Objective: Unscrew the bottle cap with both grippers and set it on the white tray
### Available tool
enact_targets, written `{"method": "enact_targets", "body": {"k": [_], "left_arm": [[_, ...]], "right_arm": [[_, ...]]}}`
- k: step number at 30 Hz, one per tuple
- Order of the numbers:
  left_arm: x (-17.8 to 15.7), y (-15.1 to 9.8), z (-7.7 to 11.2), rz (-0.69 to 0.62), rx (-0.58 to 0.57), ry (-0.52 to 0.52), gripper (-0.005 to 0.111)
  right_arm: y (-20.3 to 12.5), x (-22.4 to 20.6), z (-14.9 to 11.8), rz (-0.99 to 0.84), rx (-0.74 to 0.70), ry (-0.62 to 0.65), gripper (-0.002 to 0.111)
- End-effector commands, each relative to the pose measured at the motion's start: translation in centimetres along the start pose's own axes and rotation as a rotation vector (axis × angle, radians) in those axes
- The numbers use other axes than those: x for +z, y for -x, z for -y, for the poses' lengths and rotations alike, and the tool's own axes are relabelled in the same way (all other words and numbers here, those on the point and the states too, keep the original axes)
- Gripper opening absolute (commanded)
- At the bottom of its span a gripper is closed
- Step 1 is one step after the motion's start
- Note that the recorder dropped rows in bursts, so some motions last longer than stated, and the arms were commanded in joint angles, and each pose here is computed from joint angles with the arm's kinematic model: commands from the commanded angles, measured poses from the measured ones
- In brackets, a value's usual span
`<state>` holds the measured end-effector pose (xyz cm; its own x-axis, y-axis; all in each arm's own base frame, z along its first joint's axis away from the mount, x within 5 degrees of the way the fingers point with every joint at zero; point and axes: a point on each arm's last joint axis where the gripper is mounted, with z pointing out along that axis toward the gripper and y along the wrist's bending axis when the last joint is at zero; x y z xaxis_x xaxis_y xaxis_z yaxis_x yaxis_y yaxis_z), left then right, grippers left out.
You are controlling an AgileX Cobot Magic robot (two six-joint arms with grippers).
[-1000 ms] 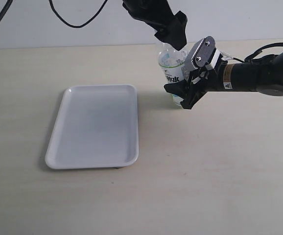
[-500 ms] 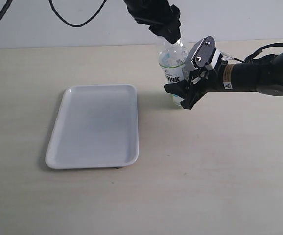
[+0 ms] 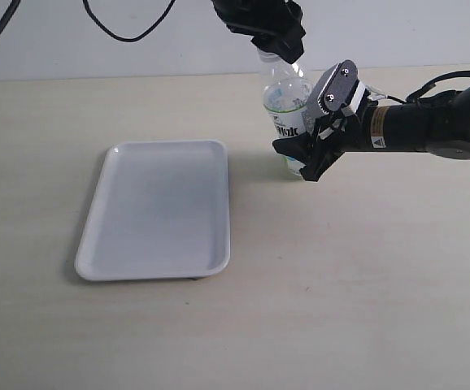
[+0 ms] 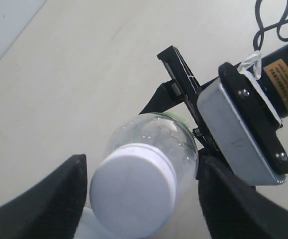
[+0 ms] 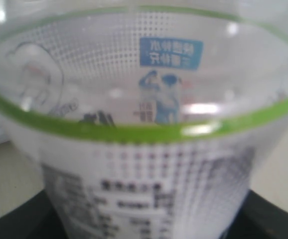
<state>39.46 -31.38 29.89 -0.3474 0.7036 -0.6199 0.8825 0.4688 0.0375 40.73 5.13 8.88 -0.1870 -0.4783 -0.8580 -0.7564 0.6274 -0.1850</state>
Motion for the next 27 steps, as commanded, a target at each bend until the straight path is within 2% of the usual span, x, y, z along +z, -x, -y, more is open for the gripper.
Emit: {"method": "enact_targets", "body": {"k": [1, 18, 25, 27], "left_arm": [[-0.3, 0.2, 0.1, 0.015, -0.014, -0.004, 0.062], [-0.4, 0.1, 0.2, 0.005, -0.041, -0.017, 0.062], [-1.5, -1.2, -2.5, 0.008, -0.128, -0.074, 0.062], [-1.5, -1.2, -2.5, 0.010, -0.124, -0.073, 0.062]], "right_arm": [[-0.9, 0.1, -0.2, -0.074, -0.020, 0.002, 0.000], [-0.9, 0.1, -0.2, -0.070, -0.020, 0.004, 0.000], [-0.9, 0.1, -0.2, -0.067, -0.020, 0.005, 0.000], [-0.9, 0.1, -0.2, -0.067, -0.020, 0.005, 0.000]]}}
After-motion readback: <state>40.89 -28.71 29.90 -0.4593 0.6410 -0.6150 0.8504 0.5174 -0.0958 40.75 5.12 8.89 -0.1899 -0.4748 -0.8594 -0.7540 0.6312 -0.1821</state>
